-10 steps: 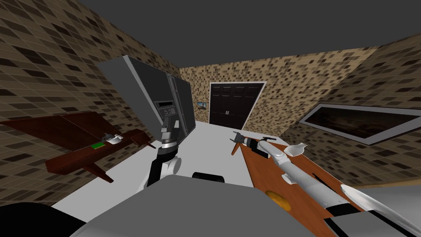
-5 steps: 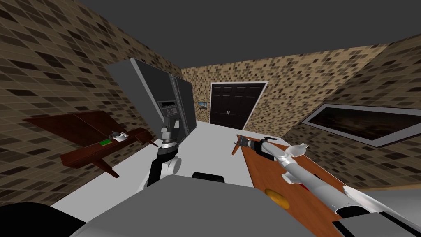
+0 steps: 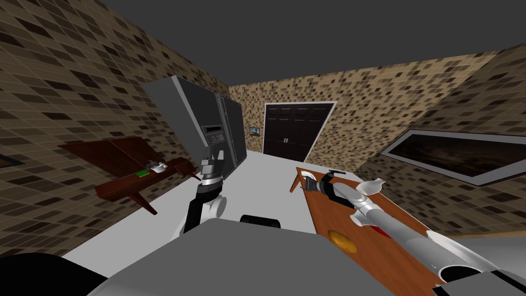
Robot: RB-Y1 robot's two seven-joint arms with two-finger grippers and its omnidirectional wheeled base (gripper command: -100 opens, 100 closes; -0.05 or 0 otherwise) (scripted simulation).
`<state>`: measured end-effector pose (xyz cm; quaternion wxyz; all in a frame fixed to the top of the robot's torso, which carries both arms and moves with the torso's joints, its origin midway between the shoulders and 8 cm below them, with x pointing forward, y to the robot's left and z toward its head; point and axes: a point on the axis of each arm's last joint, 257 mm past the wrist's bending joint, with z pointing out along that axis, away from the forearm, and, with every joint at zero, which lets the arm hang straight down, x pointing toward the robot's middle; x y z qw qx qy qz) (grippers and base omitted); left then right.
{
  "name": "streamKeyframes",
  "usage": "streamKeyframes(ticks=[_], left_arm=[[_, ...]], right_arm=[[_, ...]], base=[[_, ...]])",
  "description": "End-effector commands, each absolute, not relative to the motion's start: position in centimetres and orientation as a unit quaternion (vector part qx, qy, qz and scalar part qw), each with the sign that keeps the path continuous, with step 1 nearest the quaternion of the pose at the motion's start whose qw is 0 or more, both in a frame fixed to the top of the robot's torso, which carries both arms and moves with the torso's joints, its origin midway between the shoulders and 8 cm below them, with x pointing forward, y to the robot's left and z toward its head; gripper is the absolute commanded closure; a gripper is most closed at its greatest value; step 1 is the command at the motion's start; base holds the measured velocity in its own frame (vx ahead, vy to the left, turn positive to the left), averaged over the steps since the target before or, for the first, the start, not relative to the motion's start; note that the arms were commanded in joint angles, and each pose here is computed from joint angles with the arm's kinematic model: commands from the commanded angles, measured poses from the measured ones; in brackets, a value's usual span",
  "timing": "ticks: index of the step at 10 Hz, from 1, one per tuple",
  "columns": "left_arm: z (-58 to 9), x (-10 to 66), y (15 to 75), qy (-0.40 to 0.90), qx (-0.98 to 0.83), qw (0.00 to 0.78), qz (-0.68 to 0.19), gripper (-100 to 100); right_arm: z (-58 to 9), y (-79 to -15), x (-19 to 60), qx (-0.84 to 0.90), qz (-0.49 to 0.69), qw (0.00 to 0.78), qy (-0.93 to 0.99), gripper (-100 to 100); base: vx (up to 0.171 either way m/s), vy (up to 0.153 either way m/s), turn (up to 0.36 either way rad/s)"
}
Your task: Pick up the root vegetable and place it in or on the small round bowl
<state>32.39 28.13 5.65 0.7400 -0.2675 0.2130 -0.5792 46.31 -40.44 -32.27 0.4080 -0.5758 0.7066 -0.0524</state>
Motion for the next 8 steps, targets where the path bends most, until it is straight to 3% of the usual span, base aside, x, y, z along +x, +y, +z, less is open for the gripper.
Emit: streamKeyframes(ticks=[1,3,8], left_arm=[[5.6,32.4,28.1,0.213,-0.268,0.74,-0.579,0],[5.6,32.4,28.1,0.213,-0.268,0.74,-0.579,0],[5.6,32.4,28.1,0.213,-0.268,0.74,-0.579,0]], right_arm=[[-34.9,-44.3,43.5,-0.585,-0.064,0.357,0.726,-100],[-35.0,-44.4,43.4,-0.587,-0.066,0.354,0.725,-100],[-40.0,-53.2,35.3,-0.6,-0.078,0.223,0.764,-100]], base=[[-0.077,-0.008,0.029],[-0.04,-0.002,0.007],[-0.045,-0.006,0.033]])
